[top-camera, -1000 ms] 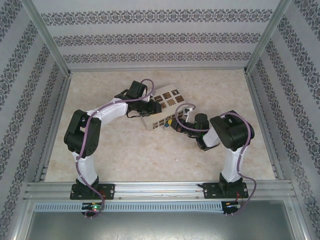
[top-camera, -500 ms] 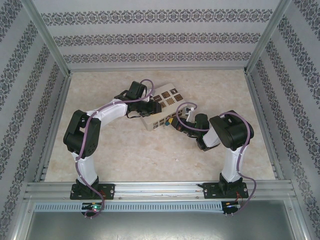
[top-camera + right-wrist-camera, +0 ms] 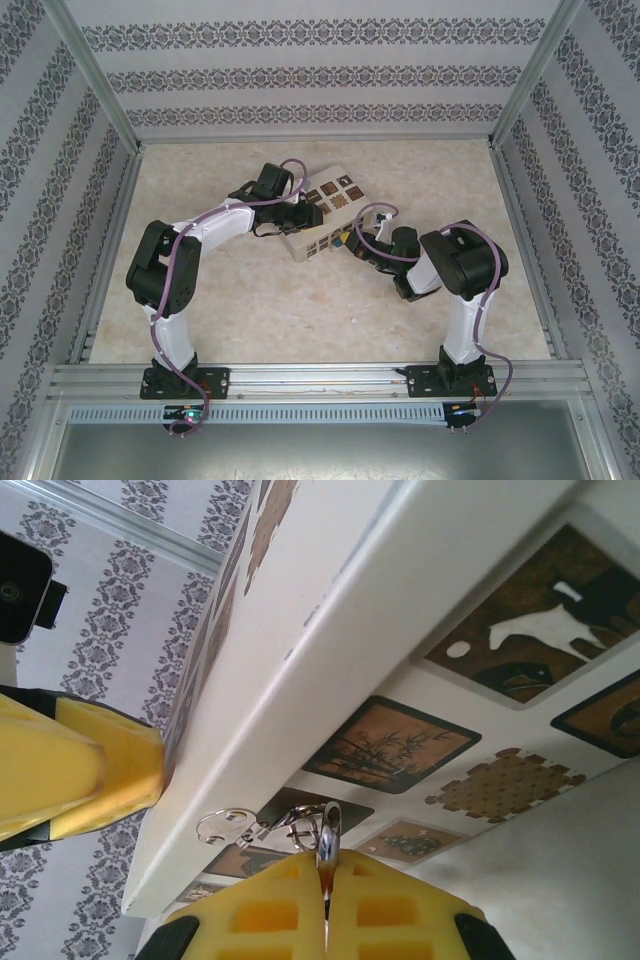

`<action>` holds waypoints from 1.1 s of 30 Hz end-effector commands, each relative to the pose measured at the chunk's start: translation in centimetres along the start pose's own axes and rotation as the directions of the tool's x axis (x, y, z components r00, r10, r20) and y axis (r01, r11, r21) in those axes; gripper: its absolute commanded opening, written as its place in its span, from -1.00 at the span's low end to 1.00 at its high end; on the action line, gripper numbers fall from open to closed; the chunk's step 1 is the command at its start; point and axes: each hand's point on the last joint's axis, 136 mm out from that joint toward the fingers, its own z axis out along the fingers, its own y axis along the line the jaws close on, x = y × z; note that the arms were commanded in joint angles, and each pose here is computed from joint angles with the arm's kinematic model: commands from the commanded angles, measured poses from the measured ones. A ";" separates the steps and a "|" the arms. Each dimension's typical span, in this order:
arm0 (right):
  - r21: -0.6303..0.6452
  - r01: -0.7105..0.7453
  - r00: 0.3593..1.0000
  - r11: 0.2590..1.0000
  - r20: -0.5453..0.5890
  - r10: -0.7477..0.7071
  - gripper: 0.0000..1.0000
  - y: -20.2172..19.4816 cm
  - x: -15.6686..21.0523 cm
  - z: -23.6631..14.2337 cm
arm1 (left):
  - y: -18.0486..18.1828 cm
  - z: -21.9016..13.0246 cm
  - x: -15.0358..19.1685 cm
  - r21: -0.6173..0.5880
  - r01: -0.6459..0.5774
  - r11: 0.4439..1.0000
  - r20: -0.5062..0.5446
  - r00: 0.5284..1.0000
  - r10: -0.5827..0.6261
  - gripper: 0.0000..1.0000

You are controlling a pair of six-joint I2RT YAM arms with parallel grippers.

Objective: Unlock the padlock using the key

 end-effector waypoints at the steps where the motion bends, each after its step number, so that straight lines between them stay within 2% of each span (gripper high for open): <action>1: -0.020 0.025 0.996 0.999 0.081 -0.023 -1.00 0.7 -2.1 -0.3 | 1.2 0.7 3.2 -0.046 0.050 0.998 -0.089 0.995 -0.054 -0.40; 11: 0.023 0.053 0.995 0.998 0.084 -0.055 -1.00 0.6 -1.9 -1.4 | 0.1 -0.1 2.7 -0.017 0.032 0.999 -0.063 0.997 -0.033 -0.37; 18: 0.059 0.066 0.992 0.996 0.101 -0.072 -1.00 0.5 -2.1 -2.7 | -1.4 -1.5 1.6 0.008 -0.019 1.000 -0.005 1.000 0.019 -0.31; 33: 0.076 0.130 0.988 0.989 0.070 -0.135 -1.00 2.9 -1.6 -5.0 | -1.2 -8.6 -0.9 -0.084 -0.113 0.990 0.229 0.965 0.130 -0.18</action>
